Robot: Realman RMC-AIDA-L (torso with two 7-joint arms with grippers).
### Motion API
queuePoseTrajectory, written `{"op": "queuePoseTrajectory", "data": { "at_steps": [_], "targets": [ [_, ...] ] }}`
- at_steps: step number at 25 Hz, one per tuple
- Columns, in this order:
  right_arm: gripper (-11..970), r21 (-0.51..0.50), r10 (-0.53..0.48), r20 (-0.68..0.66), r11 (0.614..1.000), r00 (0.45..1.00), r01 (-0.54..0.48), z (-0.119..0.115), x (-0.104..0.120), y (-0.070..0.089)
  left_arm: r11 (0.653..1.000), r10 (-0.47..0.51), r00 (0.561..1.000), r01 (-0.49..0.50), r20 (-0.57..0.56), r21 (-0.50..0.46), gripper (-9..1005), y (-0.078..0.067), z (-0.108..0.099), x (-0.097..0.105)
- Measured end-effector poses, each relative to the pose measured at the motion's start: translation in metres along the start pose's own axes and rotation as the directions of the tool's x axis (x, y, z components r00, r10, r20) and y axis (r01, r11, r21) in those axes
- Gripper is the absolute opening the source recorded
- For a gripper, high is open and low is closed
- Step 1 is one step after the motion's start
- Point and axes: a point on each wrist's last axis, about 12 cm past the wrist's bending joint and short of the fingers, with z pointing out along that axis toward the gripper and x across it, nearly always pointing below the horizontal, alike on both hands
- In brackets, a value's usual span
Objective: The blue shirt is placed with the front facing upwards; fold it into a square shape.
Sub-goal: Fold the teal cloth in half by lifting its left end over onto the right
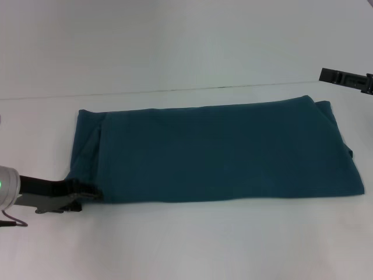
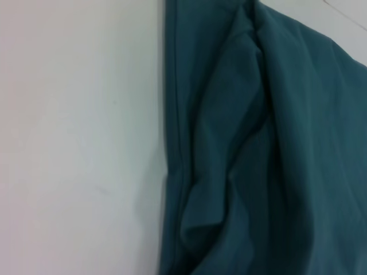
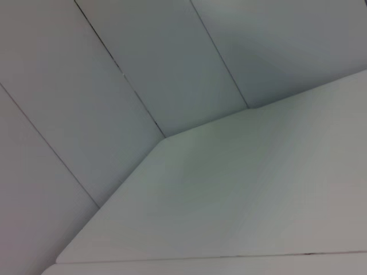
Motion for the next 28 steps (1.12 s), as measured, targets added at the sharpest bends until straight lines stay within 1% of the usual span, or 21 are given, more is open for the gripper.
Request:
{"op": "queuePoseTrajectory", "data": {
  "at_steps": [7,14,18,28],
  "targets": [
    [910,-0.003,-0.002,0.006,1.0,1.0,0.002,0.0,-0.002,0.0,1.0,-0.004,1.0,0.004,0.016,-0.004,637,0.0,-0.001,-0.003],
    [909,-0.003,-0.007,0.01,1.0,1.0,0.007,0.0,-0.002,0.0,1.0,0.02,0.999,-0.02,0.044,0.0,637,-0.008,-0.002,-0.011],
    [909,-0.003,-0.007,0.011,1.0,1.0,0.007,-0.001,-0.002,0.0,1.0,0.03,0.998,-0.03,0.054,-0.003,638,-0.01,-0.002,-0.014],
    [909,-0.002,-0.006,0.012,1.0,1.0,0.006,-0.001,-0.002,0.0,0.999,0.039,0.997,-0.037,0.073,-0.026,638,-0.005,-0.006,-0.016]
  ]
}}
